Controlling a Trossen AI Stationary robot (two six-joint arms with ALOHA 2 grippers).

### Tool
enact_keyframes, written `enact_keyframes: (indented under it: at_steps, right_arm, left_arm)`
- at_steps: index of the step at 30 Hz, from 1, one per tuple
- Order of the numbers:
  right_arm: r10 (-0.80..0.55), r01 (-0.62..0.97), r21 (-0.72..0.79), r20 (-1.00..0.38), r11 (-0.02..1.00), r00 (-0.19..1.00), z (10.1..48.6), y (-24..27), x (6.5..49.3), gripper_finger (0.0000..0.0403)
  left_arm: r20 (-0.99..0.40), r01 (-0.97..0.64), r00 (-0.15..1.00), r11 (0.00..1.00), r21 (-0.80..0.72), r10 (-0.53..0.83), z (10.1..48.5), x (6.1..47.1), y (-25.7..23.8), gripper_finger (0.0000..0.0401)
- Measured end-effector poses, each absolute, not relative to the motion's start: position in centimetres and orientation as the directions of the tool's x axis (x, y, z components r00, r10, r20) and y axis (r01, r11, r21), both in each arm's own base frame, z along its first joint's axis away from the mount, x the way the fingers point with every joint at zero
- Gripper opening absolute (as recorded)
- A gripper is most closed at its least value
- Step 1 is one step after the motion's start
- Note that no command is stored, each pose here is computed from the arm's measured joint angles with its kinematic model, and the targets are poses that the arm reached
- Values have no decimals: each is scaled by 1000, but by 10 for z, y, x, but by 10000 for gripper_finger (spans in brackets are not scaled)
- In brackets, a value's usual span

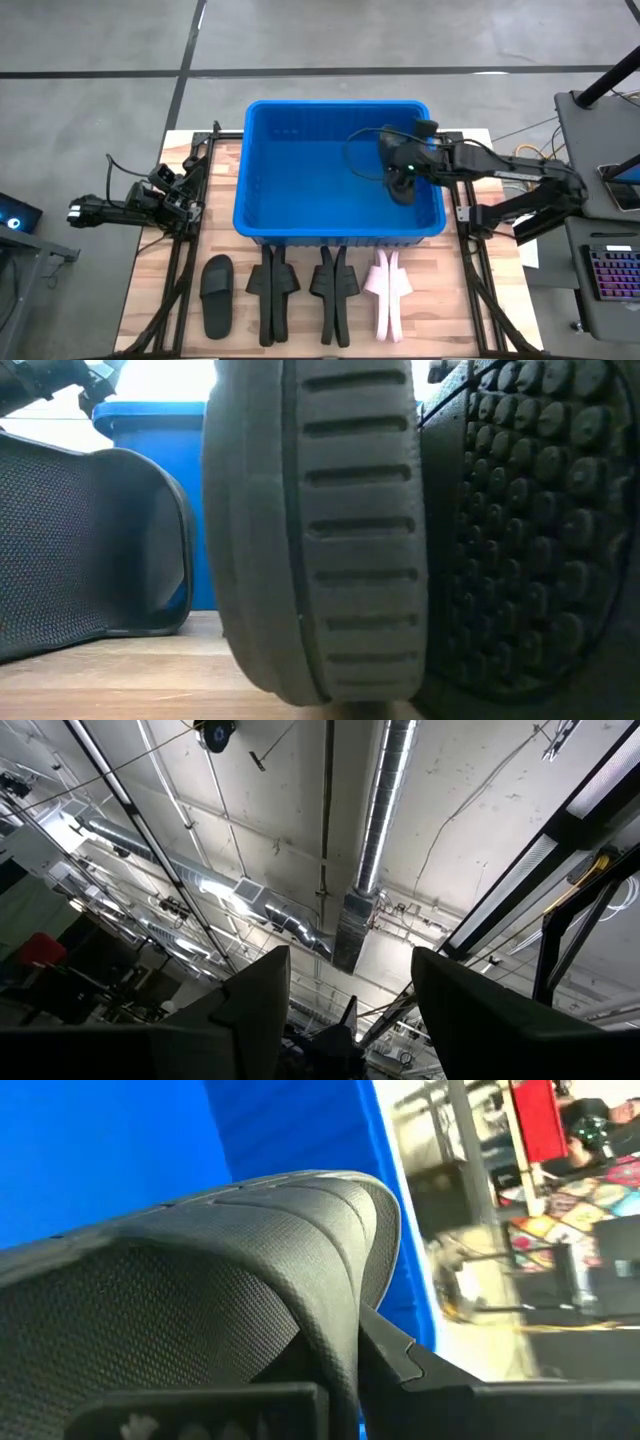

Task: Pick and place slides into bin
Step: Put the black slide into the blue bin

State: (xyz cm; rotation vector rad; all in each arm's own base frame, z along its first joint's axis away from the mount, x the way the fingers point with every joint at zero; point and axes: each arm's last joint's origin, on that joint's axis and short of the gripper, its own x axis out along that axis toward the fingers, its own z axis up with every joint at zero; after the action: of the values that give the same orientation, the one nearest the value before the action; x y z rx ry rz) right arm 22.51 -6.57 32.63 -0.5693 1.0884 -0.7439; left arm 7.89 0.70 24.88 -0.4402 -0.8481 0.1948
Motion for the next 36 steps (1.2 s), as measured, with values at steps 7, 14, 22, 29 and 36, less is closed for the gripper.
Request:
enact_keyframes:
  at_steps: [7,14,22,29,36]
  right_arm:
    - [-784,177,-764,-605,620,138,300,-101,242,13]
    - [-749,105,-742,-659,662,63,271,-131,258,13]
    - [-687,71,-685,-726,725,17,228,-156,268,12]
    - [-661,-18,-662,-748,750,-55,195,-165,258,12]
    - [-700,-12,-700,-714,714,-15,173,-175,249,12]
  left_arm:
    - [680,7,650,893,-450,338,249,79,7,196]
    - [652,-52,628,859,-509,425,248,78,10,196]
    - [640,-75,617,844,-531,458,248,78,10,196]
    - [640,-75,617,844,-531,458,248,78,10,196]
    - [640,-75,617,844,-531,458,248,78,10,196]
